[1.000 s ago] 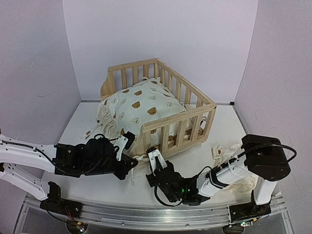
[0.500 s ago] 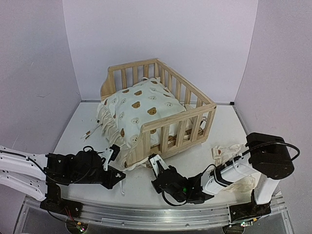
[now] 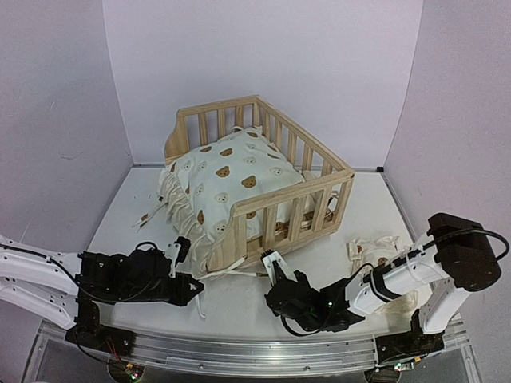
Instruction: Set up the pet bed
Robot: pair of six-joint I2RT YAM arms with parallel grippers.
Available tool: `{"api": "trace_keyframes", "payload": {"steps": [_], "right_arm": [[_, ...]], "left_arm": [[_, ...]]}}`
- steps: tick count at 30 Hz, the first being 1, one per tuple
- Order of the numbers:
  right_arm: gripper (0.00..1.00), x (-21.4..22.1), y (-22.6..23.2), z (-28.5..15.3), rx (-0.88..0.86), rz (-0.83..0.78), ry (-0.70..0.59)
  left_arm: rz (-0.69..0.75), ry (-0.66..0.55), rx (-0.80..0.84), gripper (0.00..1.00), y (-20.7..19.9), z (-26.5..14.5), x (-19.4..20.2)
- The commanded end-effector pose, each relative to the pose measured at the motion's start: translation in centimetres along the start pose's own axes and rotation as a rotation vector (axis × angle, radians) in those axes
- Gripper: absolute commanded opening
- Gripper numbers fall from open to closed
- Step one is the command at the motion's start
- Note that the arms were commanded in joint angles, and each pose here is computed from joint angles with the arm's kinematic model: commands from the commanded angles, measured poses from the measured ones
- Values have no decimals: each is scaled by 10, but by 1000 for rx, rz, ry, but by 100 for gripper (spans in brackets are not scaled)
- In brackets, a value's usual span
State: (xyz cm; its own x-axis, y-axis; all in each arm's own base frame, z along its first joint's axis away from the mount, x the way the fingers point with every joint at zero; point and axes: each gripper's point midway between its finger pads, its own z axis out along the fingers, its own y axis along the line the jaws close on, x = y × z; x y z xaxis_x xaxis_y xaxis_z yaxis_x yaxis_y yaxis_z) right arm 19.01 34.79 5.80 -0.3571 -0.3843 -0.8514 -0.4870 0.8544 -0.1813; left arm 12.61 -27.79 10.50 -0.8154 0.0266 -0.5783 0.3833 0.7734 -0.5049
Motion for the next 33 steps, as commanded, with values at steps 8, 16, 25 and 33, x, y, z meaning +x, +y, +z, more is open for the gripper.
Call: {"api": "trace_keyframes", "payload": {"steps": [8, 16, 25, 33], "right_arm": [[0, 22, -68, -4, 198, 72, 12], [0, -4, -96, 1, 250, 88, -37], [0, -13, -123, 18, 273, 141, -24], [0, -2, -132, 25, 281, 155, 3]], "left_arm": [[-170, 32, -321, 0, 79, 16, 22], [-213, -14, -525, 0, 114, 6, 9], [-302, -73, -599, 0, 134, -13, 9], [-318, -53, -637, 0, 143, -13, 18]]}}
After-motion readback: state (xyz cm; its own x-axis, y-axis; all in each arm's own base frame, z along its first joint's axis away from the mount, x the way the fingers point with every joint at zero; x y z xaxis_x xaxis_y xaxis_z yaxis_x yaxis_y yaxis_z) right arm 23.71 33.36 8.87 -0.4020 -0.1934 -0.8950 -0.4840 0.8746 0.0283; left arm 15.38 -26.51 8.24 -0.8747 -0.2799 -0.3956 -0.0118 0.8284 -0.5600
